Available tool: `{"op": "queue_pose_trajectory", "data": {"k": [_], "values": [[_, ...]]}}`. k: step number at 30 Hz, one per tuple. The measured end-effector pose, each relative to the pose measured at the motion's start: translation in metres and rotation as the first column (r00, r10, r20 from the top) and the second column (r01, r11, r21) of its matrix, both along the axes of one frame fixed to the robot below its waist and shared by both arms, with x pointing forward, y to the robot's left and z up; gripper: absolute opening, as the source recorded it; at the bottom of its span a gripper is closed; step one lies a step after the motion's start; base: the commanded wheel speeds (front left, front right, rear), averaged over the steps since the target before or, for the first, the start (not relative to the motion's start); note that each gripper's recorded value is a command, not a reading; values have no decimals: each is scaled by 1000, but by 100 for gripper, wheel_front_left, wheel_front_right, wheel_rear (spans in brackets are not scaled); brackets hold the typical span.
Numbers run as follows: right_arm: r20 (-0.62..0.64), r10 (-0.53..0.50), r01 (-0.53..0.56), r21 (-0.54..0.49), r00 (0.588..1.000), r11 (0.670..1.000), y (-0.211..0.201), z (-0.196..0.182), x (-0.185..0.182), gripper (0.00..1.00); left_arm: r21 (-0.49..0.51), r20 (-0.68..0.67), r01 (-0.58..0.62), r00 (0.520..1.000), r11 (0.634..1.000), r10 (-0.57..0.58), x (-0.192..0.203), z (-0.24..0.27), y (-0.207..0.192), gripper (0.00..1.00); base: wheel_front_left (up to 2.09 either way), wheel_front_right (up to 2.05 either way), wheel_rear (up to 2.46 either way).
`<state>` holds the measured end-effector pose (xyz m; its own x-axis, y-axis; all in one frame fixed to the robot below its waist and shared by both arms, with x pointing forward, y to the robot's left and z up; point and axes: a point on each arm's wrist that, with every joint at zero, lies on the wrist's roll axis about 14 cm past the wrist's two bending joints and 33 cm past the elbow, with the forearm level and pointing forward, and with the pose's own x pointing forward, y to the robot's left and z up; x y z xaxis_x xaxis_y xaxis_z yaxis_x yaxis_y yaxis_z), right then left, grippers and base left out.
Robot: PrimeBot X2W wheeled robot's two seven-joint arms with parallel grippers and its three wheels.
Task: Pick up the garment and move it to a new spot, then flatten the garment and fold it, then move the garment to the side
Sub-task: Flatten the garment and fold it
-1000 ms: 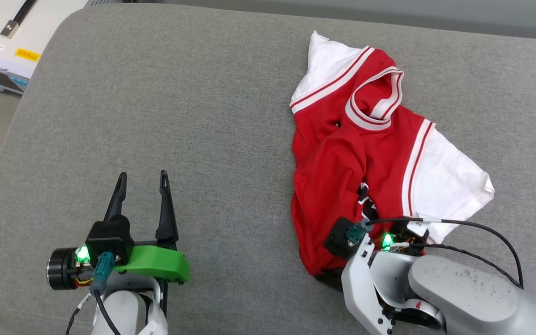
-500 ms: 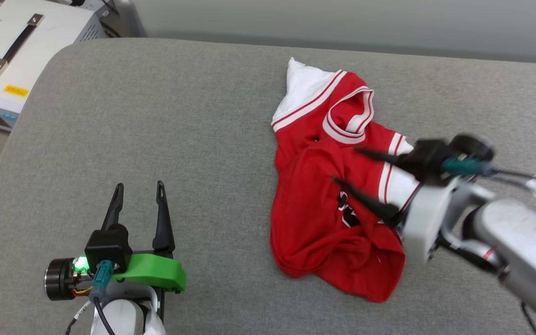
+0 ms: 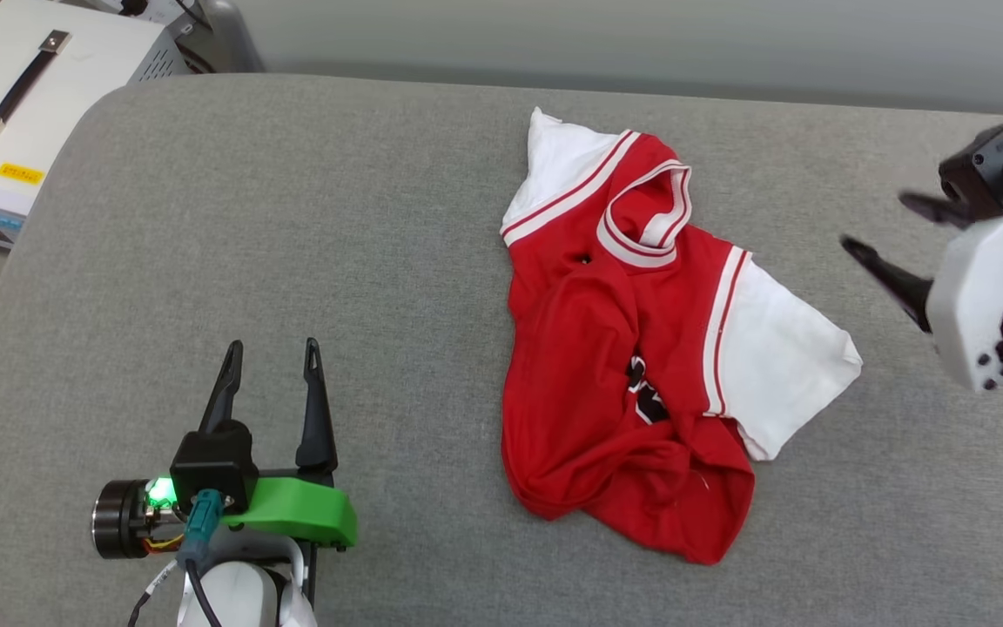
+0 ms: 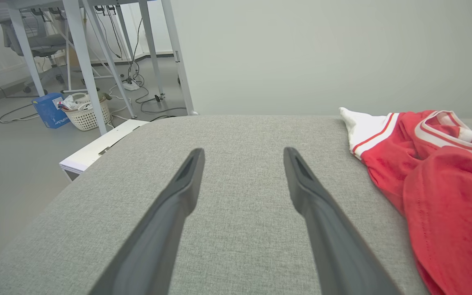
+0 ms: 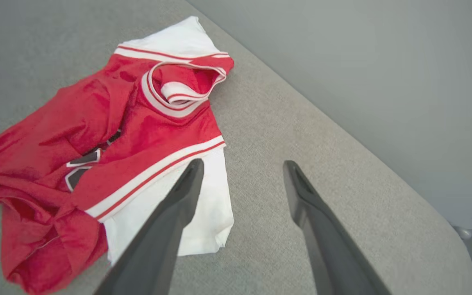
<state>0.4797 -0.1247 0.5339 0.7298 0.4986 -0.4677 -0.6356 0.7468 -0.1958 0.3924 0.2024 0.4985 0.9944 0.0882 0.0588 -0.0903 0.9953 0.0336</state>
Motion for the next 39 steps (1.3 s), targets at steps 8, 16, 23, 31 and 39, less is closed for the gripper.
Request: {"op": "queue_pose_trajectory", "data": {"k": [8,16,23,31,39], "values": [[-354,-128,53,-214,926,975,-46,-75,-10,100,3,-21,-1,1000,1000,1,6,-8,0,100,0,0,0],[-520,-149,19,-247,841,969,-34,-149,-17,100,10,-53,-26,998,1000,26,17,-21,7,100,0,0,0],[-518,-116,30,-170,847,985,-22,-163,-18,0,6,-73,-25,997,1000,26,22,-29,5,100,0,0,0],[-334,-124,114,-50,934,992,-47,-96,0,0,-2,-37,-13,999,1000,13,21,-16,1,100,0,0,0],[-326,-307,306,-57,894,950,-127,-73,-29,0,-8,-20,7,1000,1000,-7,14,-9,-6,100,0,0,0]]}}
